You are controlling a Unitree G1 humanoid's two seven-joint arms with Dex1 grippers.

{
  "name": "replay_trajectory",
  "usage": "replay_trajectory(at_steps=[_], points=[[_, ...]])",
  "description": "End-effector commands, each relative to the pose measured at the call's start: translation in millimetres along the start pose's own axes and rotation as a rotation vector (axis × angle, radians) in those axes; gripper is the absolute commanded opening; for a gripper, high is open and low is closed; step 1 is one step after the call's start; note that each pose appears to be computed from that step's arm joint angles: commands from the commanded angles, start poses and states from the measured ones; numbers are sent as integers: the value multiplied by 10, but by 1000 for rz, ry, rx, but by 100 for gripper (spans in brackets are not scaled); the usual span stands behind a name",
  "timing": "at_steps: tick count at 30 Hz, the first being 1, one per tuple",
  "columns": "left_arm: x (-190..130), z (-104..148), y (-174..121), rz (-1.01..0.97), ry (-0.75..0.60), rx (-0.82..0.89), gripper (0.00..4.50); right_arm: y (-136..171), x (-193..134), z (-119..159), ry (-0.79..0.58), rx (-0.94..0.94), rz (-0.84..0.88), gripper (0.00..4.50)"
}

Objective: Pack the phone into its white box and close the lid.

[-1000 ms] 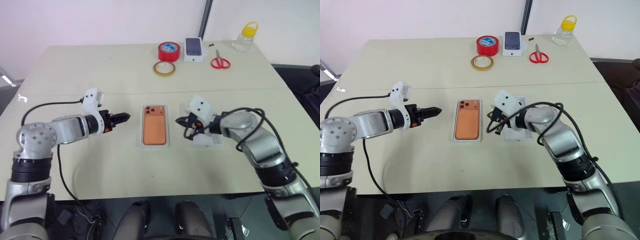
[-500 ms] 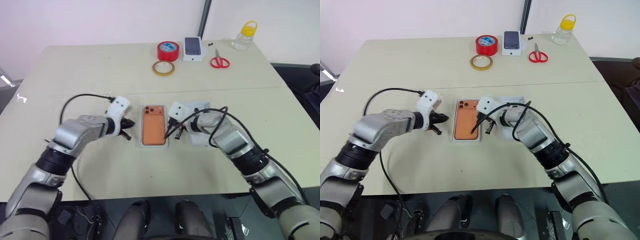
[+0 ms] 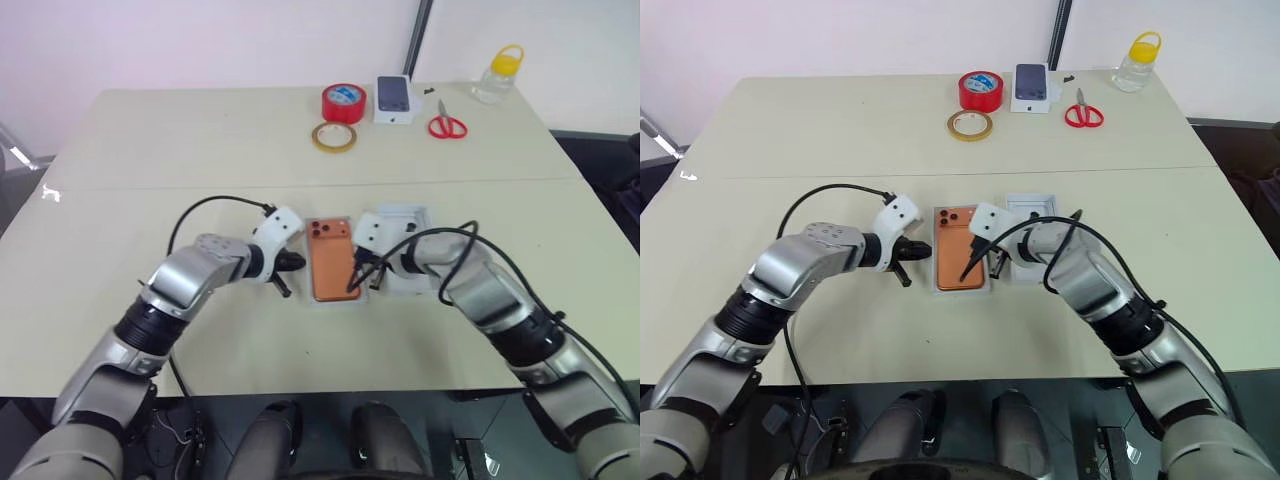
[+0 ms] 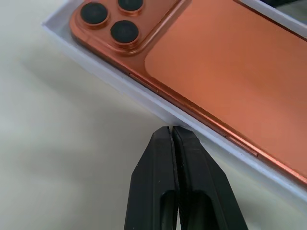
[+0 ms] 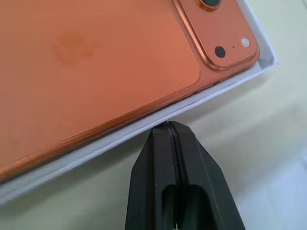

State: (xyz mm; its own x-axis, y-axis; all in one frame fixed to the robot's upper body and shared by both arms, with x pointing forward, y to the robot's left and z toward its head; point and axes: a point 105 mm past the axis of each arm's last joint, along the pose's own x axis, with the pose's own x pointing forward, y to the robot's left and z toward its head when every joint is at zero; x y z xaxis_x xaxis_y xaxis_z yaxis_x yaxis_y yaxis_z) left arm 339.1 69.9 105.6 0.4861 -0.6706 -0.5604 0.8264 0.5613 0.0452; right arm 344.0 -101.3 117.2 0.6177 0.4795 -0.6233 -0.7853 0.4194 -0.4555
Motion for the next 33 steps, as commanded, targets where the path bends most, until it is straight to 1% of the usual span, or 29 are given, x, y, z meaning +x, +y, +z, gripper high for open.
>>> replay_trajectory(at_steps=[1, 4, 6, 10, 15, 21, 27, 33], points=[[160, 226, -483, -185, -61, 60, 14, 102, -218, 158, -78, -33, 31, 0], [233, 296, -665, -252, -69, 69, 14, 150, -396, -13, -32, -19, 35, 0], [254, 317, -735, -281, -72, 71, 14, 172, -470, -88, -9, -10, 34, 0], [319, 341, -794, -308, -69, 60, 14, 222, -577, -254, 45, 15, 33, 0], [336, 340, -850, -342, -64, 65, 14, 230, -623, -407, 93, 51, 13, 0], [312, 304, -854, -350, -57, 60, 14, 227, -629, -477, 110, 71, 6, 0], [292, 255, -792, -331, -47, 47, 14, 199, -663, -546, 131, 78, -4, 0], [225, 231, -738, -324, -47, 27, 14, 57, -725, -623, 152, 77, -42, 0]])
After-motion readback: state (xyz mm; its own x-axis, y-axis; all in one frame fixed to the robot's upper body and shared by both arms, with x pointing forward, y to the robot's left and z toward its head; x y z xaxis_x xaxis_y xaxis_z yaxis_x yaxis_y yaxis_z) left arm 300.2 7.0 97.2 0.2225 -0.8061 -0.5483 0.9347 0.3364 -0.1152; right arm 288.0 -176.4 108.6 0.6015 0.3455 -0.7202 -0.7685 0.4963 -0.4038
